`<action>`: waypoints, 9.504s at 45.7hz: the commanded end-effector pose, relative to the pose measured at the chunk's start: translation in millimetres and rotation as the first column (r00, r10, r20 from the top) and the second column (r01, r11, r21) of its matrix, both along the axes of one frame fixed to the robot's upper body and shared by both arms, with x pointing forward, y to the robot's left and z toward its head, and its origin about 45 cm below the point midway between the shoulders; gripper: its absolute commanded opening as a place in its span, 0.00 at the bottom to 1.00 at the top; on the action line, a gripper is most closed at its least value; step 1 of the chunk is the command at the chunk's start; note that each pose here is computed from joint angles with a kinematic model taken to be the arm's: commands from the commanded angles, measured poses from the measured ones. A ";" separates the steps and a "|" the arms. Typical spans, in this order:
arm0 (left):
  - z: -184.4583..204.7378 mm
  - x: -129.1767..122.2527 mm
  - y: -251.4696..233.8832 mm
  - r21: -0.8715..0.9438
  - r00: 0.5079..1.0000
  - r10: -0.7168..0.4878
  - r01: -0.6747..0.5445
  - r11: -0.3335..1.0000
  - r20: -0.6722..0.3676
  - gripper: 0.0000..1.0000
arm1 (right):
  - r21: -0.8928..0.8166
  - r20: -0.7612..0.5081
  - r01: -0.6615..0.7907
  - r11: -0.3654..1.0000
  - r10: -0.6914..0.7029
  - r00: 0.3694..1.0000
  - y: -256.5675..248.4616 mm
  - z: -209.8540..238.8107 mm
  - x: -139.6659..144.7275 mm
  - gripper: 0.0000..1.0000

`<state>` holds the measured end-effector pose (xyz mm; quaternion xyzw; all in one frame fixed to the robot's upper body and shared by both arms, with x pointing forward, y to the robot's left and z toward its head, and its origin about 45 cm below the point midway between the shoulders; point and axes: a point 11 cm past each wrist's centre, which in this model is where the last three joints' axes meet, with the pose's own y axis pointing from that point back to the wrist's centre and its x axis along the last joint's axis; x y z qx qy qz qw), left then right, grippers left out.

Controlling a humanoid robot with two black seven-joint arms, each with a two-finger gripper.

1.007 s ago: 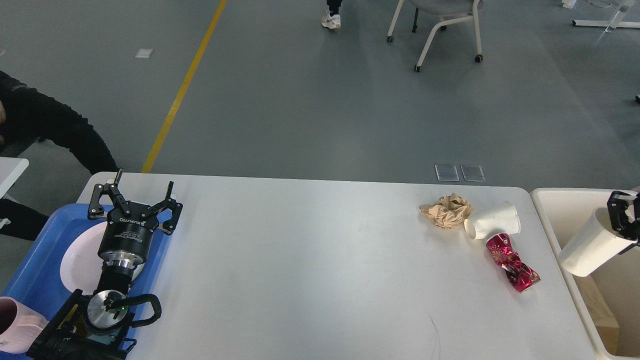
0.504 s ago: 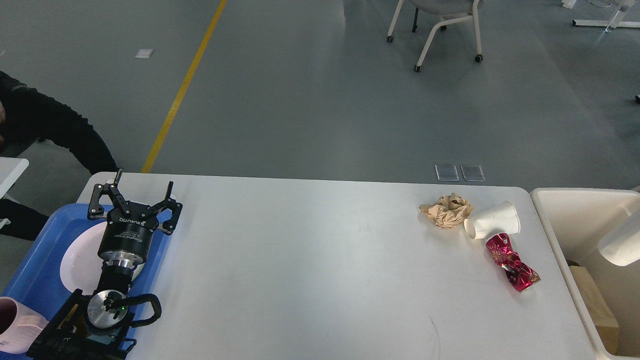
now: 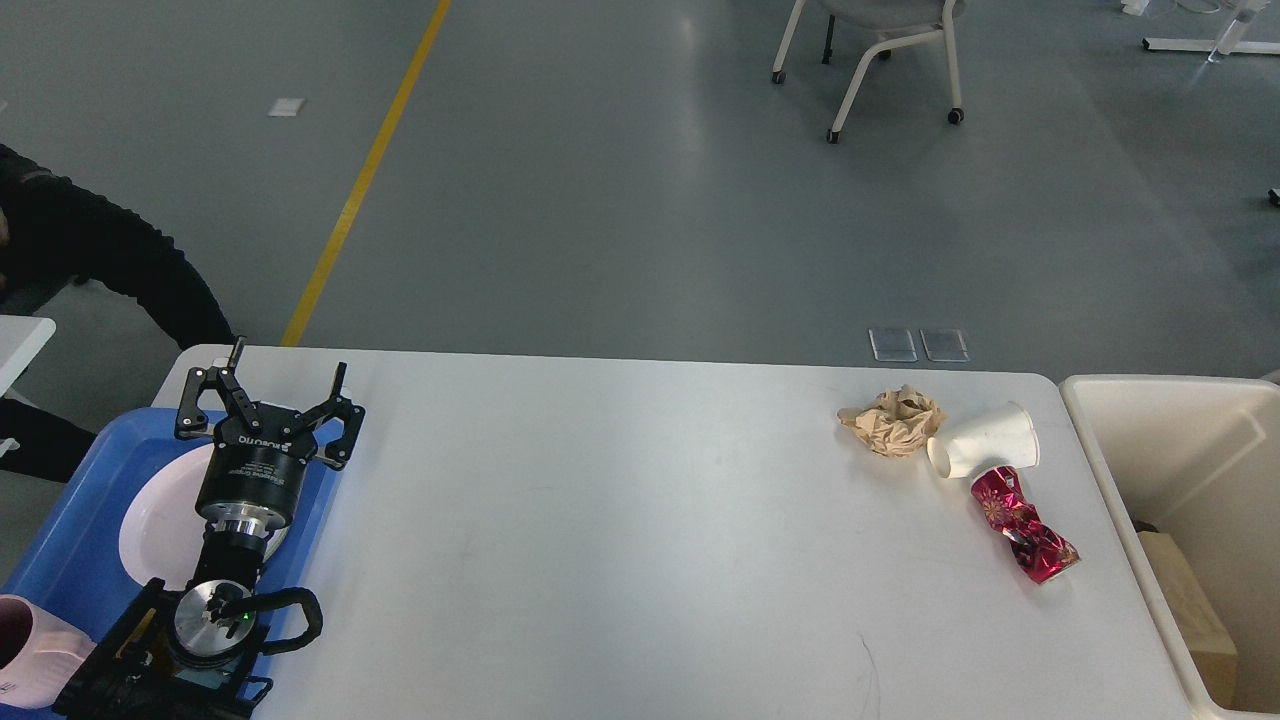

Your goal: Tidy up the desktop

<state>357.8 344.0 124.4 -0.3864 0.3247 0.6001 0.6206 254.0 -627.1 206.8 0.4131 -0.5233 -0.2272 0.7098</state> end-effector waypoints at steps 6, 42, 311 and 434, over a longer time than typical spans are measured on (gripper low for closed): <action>-0.1 0.0 0.0 0.000 1.000 0.001 -0.001 1.000 0.000 0.96 | -0.094 0.019 0.034 0.995 -0.032 0.999 -1.3 -80.5 -12.3 0.00; 0.1 -0.1 0.0 0.000 1.000 0.000 0.000 1.000 0.001 0.96 | -0.199 0.010 -0.073 0.977 0.077 0.997 49.6 -170.0 -27.7 0.00; 0.0 0.0 -0.2 0.000 1.000 -0.002 0.002 1.000 0.000 0.96 | 0.179 0.151 -0.482 0.858 0.460 0.875 341.3 -39.1 176.9 0.00; -0.1 0.0 0.0 0.000 1.000 0.001 -0.001 1.000 0.000 0.96 | -0.190 0.113 -0.181 0.965 0.205 0.972 44.1 -172.4 -29.9 0.00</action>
